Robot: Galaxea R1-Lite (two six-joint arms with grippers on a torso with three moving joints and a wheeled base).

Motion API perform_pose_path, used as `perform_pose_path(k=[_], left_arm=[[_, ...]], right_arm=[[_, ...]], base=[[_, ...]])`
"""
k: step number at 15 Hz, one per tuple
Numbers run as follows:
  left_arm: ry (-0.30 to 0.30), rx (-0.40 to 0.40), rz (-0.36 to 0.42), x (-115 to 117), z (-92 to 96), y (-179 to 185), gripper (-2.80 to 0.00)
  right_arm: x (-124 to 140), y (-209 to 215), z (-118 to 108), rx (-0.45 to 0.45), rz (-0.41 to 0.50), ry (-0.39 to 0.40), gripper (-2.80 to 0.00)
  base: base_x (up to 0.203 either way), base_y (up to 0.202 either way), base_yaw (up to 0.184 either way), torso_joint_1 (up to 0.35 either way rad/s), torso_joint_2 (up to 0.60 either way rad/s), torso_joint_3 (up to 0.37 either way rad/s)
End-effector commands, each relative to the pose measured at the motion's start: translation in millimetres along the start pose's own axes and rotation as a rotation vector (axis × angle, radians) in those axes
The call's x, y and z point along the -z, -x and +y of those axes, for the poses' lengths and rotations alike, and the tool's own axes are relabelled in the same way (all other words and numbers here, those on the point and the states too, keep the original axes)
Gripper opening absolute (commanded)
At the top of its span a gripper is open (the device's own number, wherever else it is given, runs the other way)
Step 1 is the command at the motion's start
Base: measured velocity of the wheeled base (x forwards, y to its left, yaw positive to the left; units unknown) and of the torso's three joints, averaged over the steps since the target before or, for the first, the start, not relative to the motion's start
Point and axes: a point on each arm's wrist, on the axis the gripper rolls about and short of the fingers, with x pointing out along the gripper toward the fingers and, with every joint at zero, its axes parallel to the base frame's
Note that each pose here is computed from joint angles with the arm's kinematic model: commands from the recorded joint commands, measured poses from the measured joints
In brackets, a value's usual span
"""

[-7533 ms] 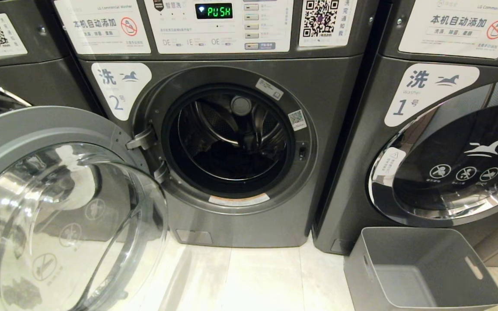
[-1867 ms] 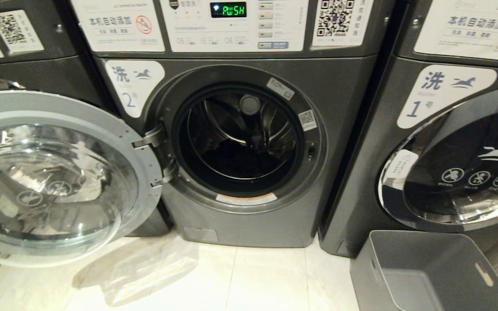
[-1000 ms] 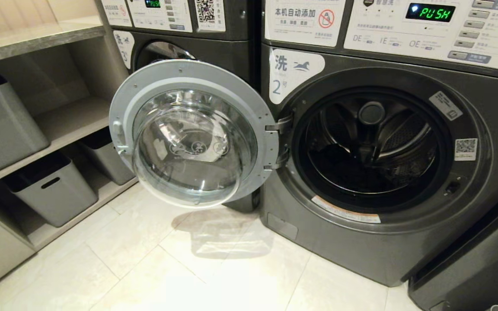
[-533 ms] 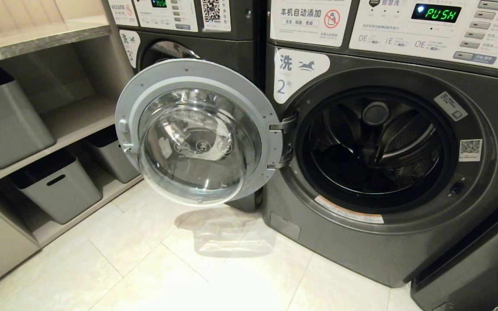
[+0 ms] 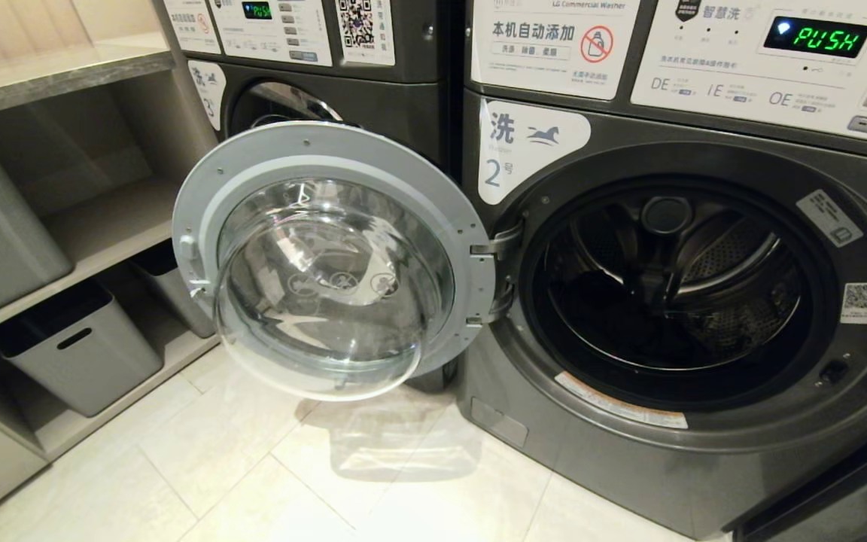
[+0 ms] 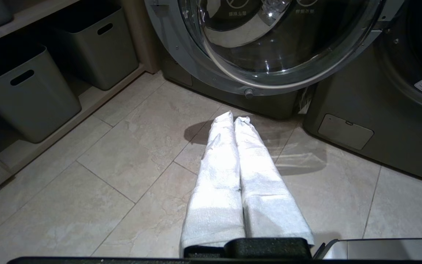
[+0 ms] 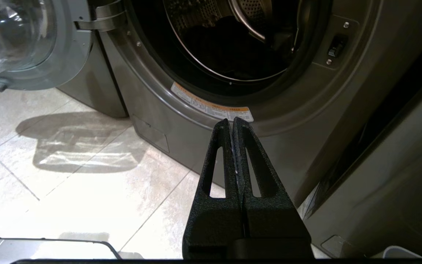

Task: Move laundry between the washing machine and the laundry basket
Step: Pick a cloth and place it into the basket

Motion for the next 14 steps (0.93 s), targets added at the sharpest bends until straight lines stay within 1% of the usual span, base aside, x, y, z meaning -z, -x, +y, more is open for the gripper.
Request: perform_pose_path(k=[1, 7, 9, 10, 11, 12, 13, 14], left_arm=[[0.000, 0.002, -0.001, 0.0, 0.0, 0.0, -2.80], [0.000, 0.000, -0.001, 0.0, 0.0, 0.0, -2.80], [0.000, -0.001, -0.001, 0.0, 0.0, 0.0, -2.80], [-0.001, -0.001, -0.001, 0.0, 0.0, 0.0, -2.80], [-0.002, 0.001, 0.000, 0.1, 0.0, 0.0, -2.80], [-0.002, 0.000, -0.001, 0.0, 0.0, 0.0, -2.80], [-0.002, 0.000, -0.001, 0.0, 0.0, 0.0, -2.80], [-0.002, 0.000, 0.000, 0.0, 0.0, 0.0, -2.80]], right_arm=[[0.1, 0.0, 0.0, 0.000, 0.001, 0.000, -2.80], [0.1, 0.0, 0.1, -0.003, 0.001, 0.004, -2.80], [0.1, 0.0, 0.1, -0.005, 0.001, 0.008, -2.80], [0.1, 0.0, 0.2, -0.010, 0.001, 0.026, -2.80], [-0.2, 0.0, 0.1, -0.005, 0.000, 0.068, -2.80], [-6.6, 1.7, 0.0, -0.002, -0.020, 0.101, -2.80], [-19.5, 3.7, -0.2, -0.003, -0.044, 0.125, -2.80], [-39.5, 4.9, -0.4, -0.004, -0.064, 0.139, -2.80]], base=[[0.192, 0.000, -0.002, 0.001, 0.00, 0.000], [0.189, 0.000, 0.001, 0.004, 0.00, 0.002], [0.033, 0.000, 0.001, 0.005, 0.00, 0.001], [0.000, 0.000, 0.000, 0.000, 0.00, 0.000], [0.000, 0.000, 0.000, 0.000, 0.00, 0.000], [0.000, 0.000, 0.000, 0.000, 0.00, 0.000], [0.000, 0.000, 0.000, 0.000, 0.00, 0.000], [0.000, 0.000, 0.000, 0.000, 0.00, 0.000]])
